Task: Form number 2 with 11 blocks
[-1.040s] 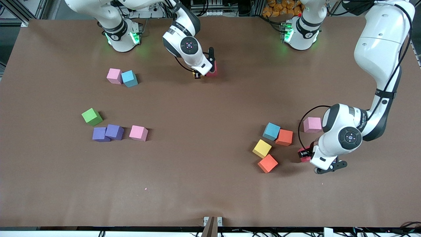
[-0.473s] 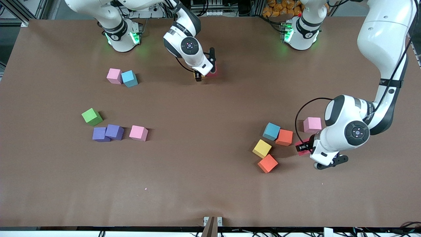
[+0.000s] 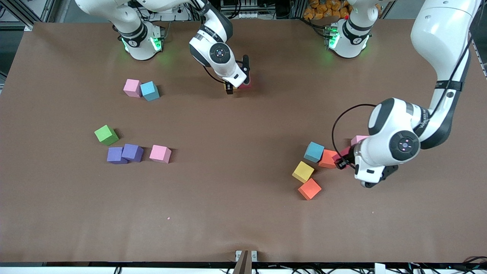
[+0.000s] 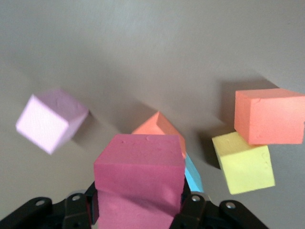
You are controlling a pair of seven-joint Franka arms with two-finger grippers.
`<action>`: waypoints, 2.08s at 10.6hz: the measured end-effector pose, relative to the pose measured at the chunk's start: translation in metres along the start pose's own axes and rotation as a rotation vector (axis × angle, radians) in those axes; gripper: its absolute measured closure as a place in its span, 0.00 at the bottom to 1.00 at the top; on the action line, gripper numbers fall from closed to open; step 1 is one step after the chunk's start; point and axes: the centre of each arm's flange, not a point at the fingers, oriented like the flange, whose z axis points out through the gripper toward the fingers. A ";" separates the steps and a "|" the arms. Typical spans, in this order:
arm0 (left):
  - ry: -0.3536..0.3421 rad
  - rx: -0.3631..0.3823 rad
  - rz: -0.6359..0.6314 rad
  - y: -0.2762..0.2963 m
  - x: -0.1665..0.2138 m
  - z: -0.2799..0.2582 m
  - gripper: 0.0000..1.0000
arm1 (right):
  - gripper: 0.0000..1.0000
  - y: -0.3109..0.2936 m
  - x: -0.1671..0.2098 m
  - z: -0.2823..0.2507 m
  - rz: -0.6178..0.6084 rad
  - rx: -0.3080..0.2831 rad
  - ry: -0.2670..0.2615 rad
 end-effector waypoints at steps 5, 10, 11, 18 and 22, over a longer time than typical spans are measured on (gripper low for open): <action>-0.096 0.041 -0.371 0.030 -0.082 0.018 0.40 | 0.00 -0.002 0.002 -0.014 0.002 -0.001 0.000; -0.088 0.026 -0.647 0.039 -0.170 0.044 0.40 | 0.00 0.026 -0.030 -0.059 0.069 0.005 -0.012; -0.072 0.031 -0.680 0.033 -0.190 0.052 0.40 | 0.00 0.047 -0.053 -0.087 0.111 -0.003 -0.001; -0.030 0.003 -0.878 -0.011 -0.288 0.117 0.40 | 0.00 0.165 -0.239 -0.222 0.338 -0.194 0.157; -0.024 -0.003 -0.933 -0.023 -0.321 0.129 0.40 | 0.00 0.237 -0.297 -0.232 0.300 -0.259 0.153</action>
